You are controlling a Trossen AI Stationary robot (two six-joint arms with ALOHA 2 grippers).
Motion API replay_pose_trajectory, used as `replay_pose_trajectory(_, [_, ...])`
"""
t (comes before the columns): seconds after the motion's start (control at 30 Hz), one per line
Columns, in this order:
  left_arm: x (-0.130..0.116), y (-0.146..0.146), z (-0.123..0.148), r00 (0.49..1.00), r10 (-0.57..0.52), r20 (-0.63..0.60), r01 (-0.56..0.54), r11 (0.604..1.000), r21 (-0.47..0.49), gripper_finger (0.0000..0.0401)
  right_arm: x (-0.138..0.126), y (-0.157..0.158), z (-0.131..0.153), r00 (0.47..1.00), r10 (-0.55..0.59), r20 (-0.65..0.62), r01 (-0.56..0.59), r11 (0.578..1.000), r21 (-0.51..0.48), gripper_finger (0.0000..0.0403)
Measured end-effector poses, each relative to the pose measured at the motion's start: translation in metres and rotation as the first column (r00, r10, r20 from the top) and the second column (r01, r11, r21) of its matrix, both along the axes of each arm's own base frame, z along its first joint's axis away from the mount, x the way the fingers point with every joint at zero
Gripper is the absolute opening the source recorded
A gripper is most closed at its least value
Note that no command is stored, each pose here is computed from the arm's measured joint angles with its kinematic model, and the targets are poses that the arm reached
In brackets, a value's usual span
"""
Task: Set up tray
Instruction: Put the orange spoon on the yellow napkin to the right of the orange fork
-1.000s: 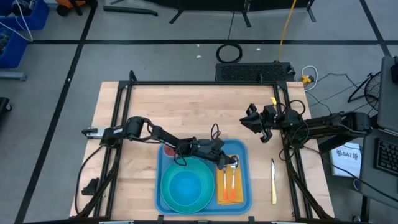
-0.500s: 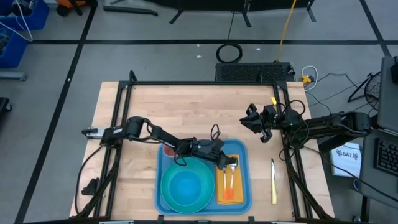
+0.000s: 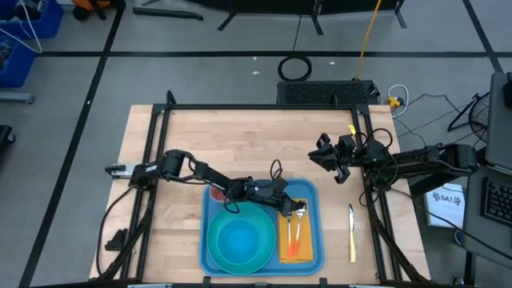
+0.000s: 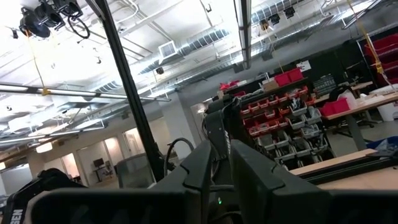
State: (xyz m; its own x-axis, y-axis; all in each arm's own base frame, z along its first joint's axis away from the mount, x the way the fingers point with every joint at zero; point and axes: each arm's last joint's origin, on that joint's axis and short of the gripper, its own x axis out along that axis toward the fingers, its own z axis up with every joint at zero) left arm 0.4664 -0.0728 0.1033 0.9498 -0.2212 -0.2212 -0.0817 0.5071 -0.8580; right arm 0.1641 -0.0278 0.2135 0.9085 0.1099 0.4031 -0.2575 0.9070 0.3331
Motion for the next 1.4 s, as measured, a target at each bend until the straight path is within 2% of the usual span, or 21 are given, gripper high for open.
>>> replay_pose_trajectory(0.27, [-0.0001, -0.0002, -0.0002, 1.0, -0.003, 0.001, 0.003, 1.0, 0.012, 0.0066, 0.0, 0.0001, 0.0, 1.0, 0.009, -0.002, -0.009, 1.0, 0.013, 0.005])
replay_pose_trajectory(0.77, [-0.0006, -0.0013, -0.0015, 1.0, -0.008, -0.014, 0.008, 1.0, 0.01, 0.021, 0.0, 0.0001, 0.0, 1.0, 0.009, -0.001, -0.009, 1.0, 0.009, 0.005])
replay_pose_trajectory(1.1, [-0.0007, -0.0007, -0.0023, 1.0, -0.018, -0.013, 0.018, 0.998, 0.055, 0.0267, 0.0, 0.0001, 0.0, 1.0, 0.01, -0.002, -0.01, 1.0, 0.012, 0.005])
replay_pose_trajectory(1.4, [-0.0011, 0.0045, -0.006, 0.999, -0.018, -0.051, 0.022, 0.995, 0.096, 0.0297, 0.0, 0.0003, 0.0, 1.0, 0.016, -0.003, -0.016, 1.0, 0.017, 0.005])
